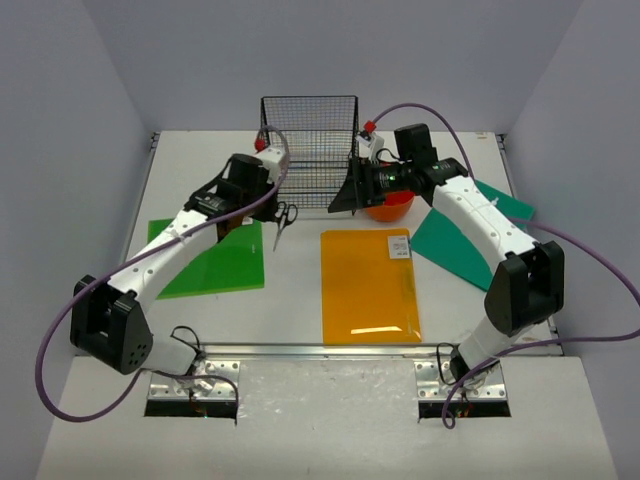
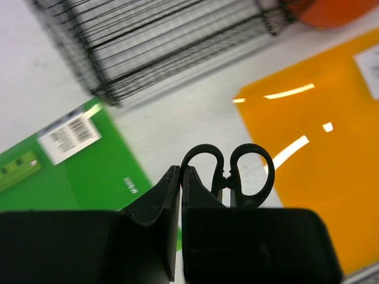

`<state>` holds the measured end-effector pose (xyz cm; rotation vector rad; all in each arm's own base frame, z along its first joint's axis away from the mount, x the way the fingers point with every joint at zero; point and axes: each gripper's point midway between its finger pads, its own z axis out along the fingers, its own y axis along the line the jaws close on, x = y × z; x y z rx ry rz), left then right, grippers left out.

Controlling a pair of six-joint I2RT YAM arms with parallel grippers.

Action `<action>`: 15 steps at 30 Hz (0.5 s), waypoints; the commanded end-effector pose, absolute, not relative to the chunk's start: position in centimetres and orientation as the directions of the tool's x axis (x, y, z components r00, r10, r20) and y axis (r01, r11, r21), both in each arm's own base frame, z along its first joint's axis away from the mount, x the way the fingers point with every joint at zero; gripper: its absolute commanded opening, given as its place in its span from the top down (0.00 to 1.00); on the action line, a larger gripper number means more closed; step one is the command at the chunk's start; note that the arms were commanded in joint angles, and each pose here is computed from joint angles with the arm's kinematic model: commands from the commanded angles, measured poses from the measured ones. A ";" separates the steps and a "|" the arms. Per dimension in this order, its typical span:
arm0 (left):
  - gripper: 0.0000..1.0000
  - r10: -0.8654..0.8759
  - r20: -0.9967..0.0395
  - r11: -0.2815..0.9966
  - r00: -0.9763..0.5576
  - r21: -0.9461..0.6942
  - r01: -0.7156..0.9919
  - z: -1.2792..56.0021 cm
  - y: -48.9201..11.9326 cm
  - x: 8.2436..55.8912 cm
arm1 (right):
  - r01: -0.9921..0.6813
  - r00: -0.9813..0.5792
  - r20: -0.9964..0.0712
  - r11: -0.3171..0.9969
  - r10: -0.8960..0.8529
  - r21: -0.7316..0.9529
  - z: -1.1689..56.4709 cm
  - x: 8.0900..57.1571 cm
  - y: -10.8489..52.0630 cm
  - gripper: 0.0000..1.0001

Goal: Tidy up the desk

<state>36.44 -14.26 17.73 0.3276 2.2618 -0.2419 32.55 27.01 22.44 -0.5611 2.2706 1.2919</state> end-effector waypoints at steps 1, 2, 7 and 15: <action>1.00 0.224 -0.793 0.908 -0.567 -0.041 0.416 20.2 -19.7 34.4 | -0.603 -0.775 -0.626 0.399 -0.089 0.691 25.9 32.5 28.6 0.17; 1.00 0.228 -0.801 0.905 -0.553 -0.036 0.424 20.7 -20.3 34.4 | -0.600 -0.779 -0.621 0.391 -0.086 0.698 26.1 32.3 28.7 0.16; 1.00 0.270 -0.824 0.881 -0.497 0.003 0.473 22.1 -23.1 33.9 | -0.555 -0.820 -0.564 0.375 -0.097 0.743 24.6 31.4 29.1 0.15; 1.00 0.282 -0.840 0.868 -0.464 0.018 0.496 23.3 -24.6 34.0 | -0.473 -0.876 -0.471 0.379 -0.105 0.795 21.8 30.8 29.2 0.19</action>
